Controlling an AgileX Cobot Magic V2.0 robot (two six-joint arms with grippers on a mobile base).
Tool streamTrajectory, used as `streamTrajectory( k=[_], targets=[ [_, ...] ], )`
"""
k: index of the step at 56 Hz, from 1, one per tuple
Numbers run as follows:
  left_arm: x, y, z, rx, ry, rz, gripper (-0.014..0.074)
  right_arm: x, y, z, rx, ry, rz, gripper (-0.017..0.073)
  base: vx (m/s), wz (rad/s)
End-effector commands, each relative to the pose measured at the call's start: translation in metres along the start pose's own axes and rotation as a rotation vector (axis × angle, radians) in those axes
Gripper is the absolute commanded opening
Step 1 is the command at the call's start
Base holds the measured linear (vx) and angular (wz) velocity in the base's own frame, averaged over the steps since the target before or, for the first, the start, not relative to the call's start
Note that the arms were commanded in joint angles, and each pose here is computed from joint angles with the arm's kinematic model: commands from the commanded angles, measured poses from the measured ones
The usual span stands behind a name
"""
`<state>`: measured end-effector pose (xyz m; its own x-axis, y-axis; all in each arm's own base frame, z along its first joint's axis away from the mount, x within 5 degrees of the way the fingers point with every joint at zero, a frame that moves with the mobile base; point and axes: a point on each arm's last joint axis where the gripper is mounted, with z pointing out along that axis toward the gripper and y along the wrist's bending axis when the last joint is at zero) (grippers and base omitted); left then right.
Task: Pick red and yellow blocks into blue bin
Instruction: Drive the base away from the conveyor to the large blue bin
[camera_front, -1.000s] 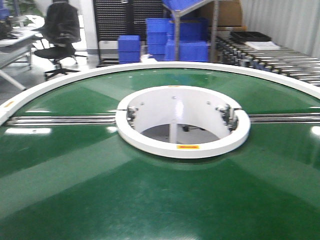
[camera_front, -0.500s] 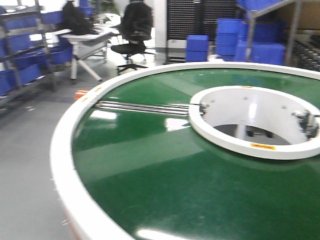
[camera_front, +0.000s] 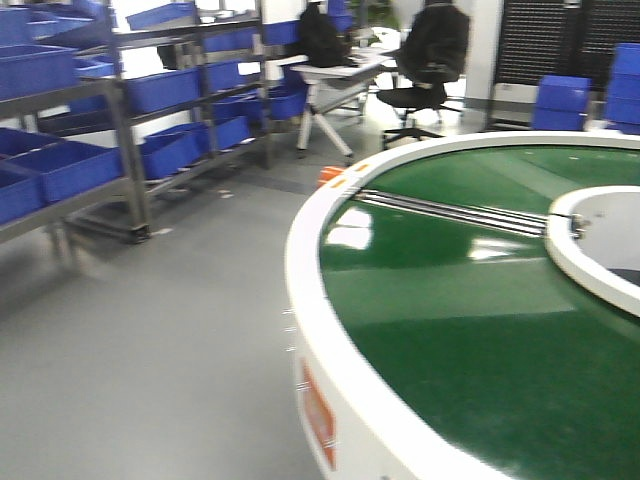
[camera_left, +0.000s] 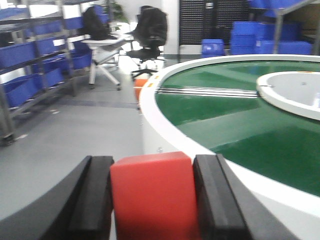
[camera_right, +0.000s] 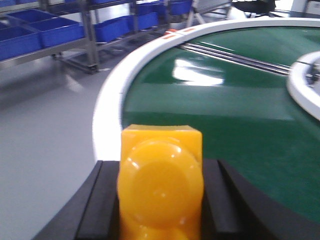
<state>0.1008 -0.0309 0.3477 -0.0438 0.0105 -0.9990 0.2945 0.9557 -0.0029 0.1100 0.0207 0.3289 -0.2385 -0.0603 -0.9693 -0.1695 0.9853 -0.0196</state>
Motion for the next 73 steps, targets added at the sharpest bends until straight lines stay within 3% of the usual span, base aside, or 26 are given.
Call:
streamTrajectory(
  k=[1, 36, 73],
  targets=[
    [-0.0172, -0.0007, -0.0025, 0.006, -0.113, -0.011, 0.0002, -0.0163, 0.0007, -0.0036, -0.01, -0.11, -0.029, -0.0008, -0.16, 0.6],
    [-0.0172, -0.0007, -0.0025, 0.006, -0.113, -0.011, 0.0002, -0.0162, 0.0007, -0.0036, -0.01, -0.109, -0.029, -0.0008, -0.11, 0.58],
    [-0.0172, -0.0007, -0.0025, 0.006, -0.113, -0.011, 0.0002, -0.0162, 0.0007, -0.0036, -0.01, -0.109, -0.029, -0.0007, 0.1, 0.38]
  ],
)
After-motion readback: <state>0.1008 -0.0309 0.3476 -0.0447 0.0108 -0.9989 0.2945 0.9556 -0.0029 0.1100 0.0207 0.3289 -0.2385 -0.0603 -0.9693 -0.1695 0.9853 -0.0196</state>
